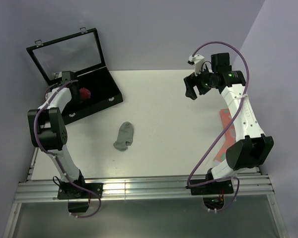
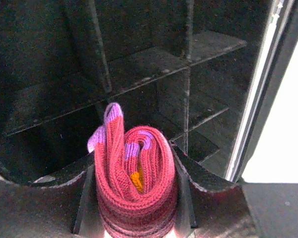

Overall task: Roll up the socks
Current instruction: Place the sock in the storage box.

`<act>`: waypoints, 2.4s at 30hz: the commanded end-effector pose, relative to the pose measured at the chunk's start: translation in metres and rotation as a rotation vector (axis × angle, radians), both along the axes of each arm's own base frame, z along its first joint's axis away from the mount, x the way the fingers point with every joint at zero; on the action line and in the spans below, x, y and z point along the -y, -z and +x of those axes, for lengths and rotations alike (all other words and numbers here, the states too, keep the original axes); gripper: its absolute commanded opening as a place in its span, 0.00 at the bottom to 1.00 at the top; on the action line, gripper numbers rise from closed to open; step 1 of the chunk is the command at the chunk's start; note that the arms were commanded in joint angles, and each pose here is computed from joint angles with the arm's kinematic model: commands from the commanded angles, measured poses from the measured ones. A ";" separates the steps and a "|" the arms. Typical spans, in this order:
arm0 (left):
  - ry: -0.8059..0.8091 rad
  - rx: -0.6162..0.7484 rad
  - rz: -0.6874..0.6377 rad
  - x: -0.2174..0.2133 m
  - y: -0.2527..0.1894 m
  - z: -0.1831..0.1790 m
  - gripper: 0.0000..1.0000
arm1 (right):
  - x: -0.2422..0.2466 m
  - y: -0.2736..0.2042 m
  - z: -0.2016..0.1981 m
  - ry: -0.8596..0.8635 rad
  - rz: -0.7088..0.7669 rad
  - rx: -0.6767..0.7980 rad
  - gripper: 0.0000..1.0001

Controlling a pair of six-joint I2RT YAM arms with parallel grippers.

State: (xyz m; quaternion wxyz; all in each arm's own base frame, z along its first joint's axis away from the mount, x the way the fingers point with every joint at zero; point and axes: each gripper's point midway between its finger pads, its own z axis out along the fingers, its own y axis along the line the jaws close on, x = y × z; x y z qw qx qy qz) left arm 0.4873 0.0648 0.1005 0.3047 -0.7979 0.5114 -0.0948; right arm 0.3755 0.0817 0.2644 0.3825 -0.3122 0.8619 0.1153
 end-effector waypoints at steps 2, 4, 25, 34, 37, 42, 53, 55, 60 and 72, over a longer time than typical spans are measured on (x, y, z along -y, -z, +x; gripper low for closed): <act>0.026 0.013 0.098 -0.013 -0.033 0.006 0.00 | 0.002 -0.003 0.003 -0.001 -0.009 0.031 0.88; 0.066 0.030 0.163 -0.019 -0.059 0.017 0.00 | 0.003 -0.002 0.003 -0.001 -0.009 0.030 0.88; 0.813 0.004 0.239 -0.012 -0.042 0.087 0.00 | -0.006 -0.003 -0.001 -0.032 0.035 0.043 0.89; 0.796 -0.004 0.174 -0.004 -0.008 0.079 0.00 | -0.007 0.003 -0.005 -0.035 0.038 0.043 0.89; 0.780 -0.015 0.135 0.001 0.003 0.071 0.00 | -0.007 0.004 -0.005 -0.038 0.039 0.038 0.89; 0.743 -0.008 0.077 0.002 0.016 0.065 0.00 | -0.008 0.005 -0.007 -0.047 0.044 0.038 0.89; 0.635 -0.119 0.023 -0.012 0.042 0.044 0.00 | -0.007 0.015 -0.012 -0.054 0.034 0.020 0.89; 0.621 -0.149 0.016 -0.016 0.047 0.038 0.00 | -0.008 0.018 -0.012 -0.058 0.033 0.013 0.89; 0.601 -0.222 0.023 -0.024 0.054 0.026 0.00 | -0.007 0.023 -0.014 -0.060 0.029 0.002 0.89; 0.512 -0.370 0.005 -0.038 0.063 -0.009 0.00 | -0.008 0.026 -0.017 -0.073 0.027 -0.009 0.89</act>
